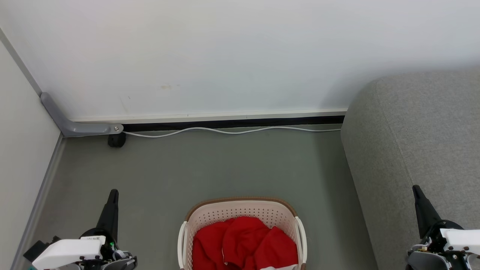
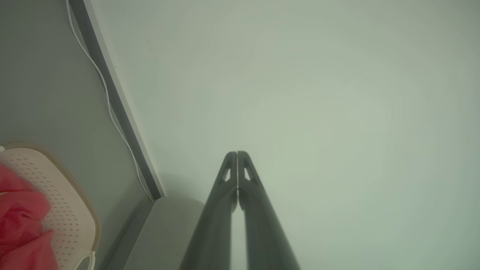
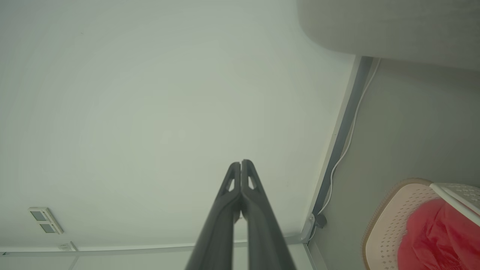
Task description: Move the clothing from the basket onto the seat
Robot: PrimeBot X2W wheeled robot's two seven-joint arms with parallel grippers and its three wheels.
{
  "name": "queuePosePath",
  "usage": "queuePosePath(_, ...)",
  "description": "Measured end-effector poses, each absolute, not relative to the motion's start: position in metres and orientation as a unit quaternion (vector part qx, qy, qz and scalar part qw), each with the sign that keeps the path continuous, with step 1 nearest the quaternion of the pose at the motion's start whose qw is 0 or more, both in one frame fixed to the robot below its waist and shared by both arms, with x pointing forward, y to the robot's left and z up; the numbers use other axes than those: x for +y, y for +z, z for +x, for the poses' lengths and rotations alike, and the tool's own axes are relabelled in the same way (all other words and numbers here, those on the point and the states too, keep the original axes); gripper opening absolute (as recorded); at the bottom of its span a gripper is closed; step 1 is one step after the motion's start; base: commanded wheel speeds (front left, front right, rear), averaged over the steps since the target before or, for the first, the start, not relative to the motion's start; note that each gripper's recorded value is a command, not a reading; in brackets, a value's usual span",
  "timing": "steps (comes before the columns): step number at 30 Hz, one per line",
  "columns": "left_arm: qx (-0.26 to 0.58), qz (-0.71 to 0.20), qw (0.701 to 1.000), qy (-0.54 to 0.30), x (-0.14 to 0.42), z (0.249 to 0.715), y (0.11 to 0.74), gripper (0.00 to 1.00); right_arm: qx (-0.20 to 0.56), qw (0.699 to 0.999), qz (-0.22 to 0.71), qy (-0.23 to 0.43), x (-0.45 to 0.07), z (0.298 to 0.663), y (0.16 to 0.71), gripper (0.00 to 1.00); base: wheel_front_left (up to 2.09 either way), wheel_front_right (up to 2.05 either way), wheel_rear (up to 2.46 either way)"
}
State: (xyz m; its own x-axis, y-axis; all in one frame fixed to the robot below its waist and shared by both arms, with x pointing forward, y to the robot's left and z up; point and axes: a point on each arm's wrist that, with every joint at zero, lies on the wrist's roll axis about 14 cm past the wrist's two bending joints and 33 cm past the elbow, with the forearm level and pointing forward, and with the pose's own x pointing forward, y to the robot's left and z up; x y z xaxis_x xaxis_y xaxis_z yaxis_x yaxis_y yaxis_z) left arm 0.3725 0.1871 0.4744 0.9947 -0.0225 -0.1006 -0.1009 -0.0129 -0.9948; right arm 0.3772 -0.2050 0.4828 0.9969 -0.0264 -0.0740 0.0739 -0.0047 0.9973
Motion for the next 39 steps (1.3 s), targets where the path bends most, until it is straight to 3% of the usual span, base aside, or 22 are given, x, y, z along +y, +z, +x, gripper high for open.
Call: queuePosePath(39,0.043,-0.711,0.701,0.028,0.1871,0.3725,0.4744,0.00,0.017,0.705,0.708,-0.036,-0.2050,0.3772,0.4827,0.00,0.00,0.00,0.00)
